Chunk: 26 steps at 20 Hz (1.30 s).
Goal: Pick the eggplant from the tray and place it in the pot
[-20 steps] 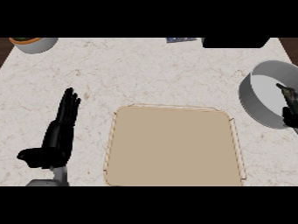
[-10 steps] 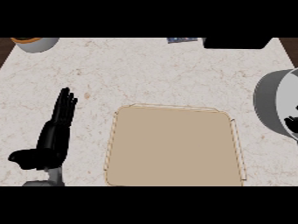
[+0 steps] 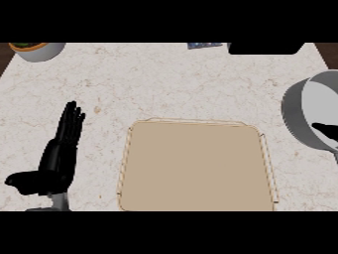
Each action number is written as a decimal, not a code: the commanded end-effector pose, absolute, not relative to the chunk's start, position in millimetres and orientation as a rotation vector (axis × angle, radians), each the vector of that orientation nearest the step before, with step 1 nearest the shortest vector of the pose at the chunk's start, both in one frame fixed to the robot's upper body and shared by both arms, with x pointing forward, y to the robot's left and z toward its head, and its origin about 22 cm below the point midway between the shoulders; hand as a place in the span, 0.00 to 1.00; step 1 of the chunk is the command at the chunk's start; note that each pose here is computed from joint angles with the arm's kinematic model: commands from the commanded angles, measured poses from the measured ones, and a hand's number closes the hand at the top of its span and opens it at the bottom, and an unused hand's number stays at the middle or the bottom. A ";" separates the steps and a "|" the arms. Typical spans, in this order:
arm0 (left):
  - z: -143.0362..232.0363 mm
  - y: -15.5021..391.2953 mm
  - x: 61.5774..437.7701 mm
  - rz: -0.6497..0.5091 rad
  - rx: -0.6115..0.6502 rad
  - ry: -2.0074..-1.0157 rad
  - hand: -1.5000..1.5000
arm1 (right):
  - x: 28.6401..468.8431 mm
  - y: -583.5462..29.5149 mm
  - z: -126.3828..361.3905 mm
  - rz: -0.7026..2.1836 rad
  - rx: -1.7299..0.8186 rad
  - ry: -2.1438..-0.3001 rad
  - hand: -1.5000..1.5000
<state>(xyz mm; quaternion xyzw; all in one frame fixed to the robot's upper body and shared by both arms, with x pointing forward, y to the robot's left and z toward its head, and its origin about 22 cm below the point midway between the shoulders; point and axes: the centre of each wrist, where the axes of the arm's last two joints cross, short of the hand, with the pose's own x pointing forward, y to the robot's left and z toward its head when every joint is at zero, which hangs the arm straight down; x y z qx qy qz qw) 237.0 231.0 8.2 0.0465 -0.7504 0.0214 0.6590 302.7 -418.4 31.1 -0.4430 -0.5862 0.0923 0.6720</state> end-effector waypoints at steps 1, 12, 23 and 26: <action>7.8 236.2 243.0 0.041 0.116 -1.703 0.50 | 302.5 -437.4 45.1 -0.053 -0.903 -1.520 0.00; -3.3 214.0 239.1 0.015 0.109 -1.694 0.50 | 239.9 -520.1 13.8 -0.292 -0.894 -1.555 0.00; 5.4 216.4 232.1 0.030 0.091 -1.713 0.50 | 181.0 -587.3 36.4 -0.293 -0.925 -1.593 0.00; -0.6 242.7 239.9 0.042 0.099 -1.691 0.50 | 165.5 -593.9 31.2 -0.318 -0.941 -1.588 0.00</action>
